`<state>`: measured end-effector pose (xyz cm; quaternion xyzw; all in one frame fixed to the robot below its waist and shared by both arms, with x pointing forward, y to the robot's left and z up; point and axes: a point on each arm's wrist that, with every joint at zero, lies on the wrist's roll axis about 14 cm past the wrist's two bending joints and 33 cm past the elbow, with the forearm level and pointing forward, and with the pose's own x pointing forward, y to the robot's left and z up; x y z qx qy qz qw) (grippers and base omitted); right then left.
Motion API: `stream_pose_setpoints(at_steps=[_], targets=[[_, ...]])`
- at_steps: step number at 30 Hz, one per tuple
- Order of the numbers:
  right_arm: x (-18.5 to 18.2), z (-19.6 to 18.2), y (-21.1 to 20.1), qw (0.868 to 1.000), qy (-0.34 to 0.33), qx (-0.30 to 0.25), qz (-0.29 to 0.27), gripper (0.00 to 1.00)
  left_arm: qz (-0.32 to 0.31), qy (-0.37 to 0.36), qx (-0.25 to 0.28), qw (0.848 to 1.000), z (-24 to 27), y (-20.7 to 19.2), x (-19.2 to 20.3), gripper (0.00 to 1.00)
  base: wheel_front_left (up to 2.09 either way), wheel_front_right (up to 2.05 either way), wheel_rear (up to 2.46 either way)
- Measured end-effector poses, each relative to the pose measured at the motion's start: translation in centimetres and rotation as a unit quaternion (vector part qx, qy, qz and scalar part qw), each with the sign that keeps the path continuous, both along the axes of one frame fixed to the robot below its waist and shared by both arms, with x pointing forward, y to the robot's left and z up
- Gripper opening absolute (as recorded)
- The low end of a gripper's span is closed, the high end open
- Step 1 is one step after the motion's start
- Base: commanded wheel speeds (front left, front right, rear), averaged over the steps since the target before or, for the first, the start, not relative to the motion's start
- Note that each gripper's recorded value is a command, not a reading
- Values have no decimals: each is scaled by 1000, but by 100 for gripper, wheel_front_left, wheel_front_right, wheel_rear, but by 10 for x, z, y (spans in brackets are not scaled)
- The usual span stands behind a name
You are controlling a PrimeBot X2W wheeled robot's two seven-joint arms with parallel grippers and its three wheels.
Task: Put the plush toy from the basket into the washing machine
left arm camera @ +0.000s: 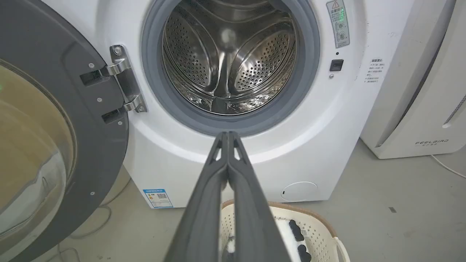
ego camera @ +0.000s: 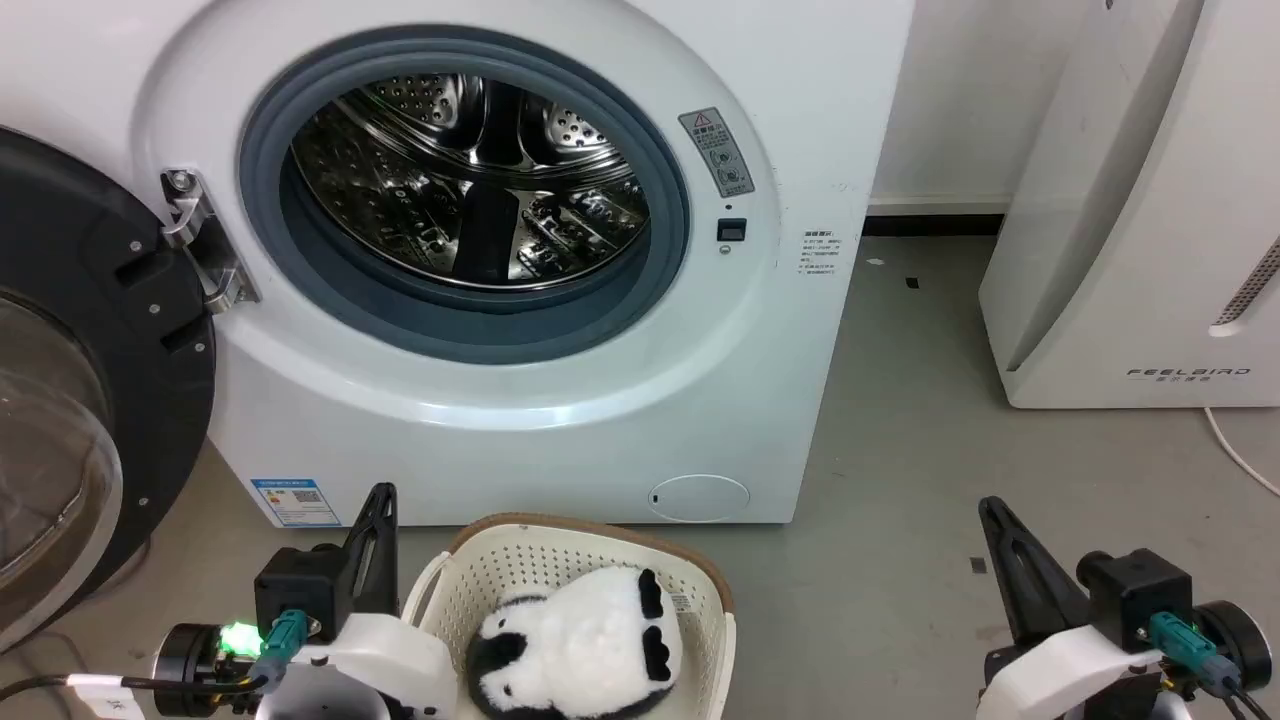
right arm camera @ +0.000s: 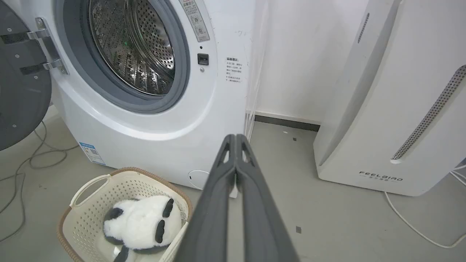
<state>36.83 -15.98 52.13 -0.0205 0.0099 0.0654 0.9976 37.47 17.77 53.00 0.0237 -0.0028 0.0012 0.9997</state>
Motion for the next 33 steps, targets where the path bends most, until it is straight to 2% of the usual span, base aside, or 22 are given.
stream_pose_setpoints(at_steps=[25, 26, 33], targets=[[0, 0, 0, 1000, 0, 0, 0, 0, 0, 0, 0, 1000, 0, 0, 0, 0, 0, 0, 0], [0, 0, 0, 1000, 0, 0, 0, 100, 0, 0, 0, 1000, 0, 0, 0, 100, 0, 0, 0], [0, 0, 0, 1000, 0, 4, 0, 100, -1, 1, 0, 1000, -1, -1, 0, 100, 0, 0, 0]])
